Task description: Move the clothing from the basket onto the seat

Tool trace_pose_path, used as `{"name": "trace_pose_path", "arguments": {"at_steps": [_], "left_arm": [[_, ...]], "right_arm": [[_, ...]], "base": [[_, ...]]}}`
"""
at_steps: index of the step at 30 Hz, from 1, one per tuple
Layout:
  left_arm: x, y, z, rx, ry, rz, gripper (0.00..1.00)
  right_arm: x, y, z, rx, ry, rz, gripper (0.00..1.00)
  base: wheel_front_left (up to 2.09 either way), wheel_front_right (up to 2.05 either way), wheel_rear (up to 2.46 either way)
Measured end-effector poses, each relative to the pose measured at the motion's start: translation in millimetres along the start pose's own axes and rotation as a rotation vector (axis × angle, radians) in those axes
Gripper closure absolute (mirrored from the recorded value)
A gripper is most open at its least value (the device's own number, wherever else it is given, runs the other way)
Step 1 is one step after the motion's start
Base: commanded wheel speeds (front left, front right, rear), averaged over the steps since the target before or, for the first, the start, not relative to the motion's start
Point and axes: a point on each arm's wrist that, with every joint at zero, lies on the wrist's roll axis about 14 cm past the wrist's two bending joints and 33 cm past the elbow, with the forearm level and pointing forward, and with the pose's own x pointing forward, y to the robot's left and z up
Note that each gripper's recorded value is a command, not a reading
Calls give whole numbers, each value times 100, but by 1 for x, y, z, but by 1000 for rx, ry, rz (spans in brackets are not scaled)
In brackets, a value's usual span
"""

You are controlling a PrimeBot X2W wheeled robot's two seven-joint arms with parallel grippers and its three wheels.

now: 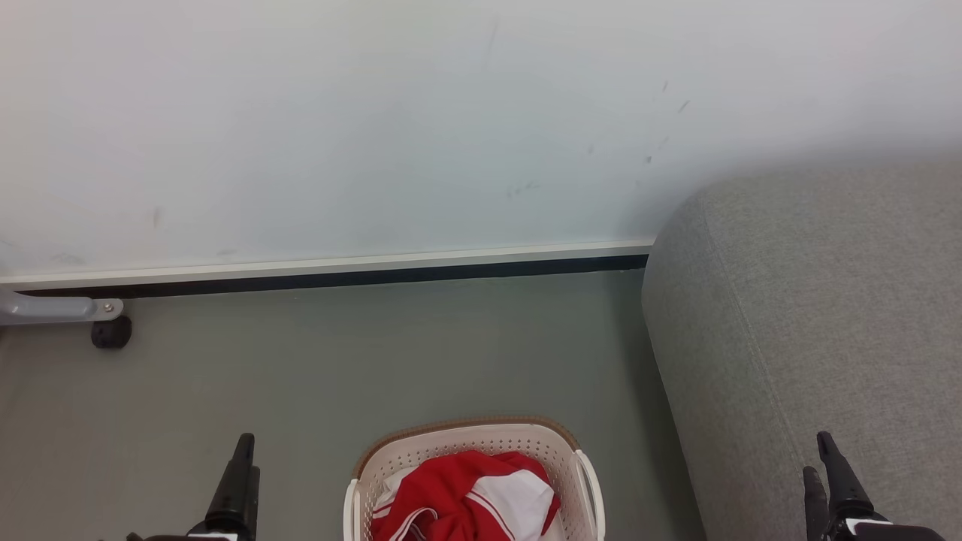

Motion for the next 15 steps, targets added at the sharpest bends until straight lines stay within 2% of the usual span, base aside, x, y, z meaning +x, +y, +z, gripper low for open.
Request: {"name": "trace_pose_path", "arguments": {"at_steps": [2,4,15], "left_arm": [[0,-1,-2,16,3,-4,0],[4,-11,-9,168,9,-12,0],[6,-20,-17,433,32,-21,0]], "right_arm": [[0,0,0,-7,-5,0,0],[2,4,-11,-167,13,-16,0],[3,9,-26,-392,51,-3,0]], "base": [[0,0,0],[0,0,0],[0,0,0]]}}
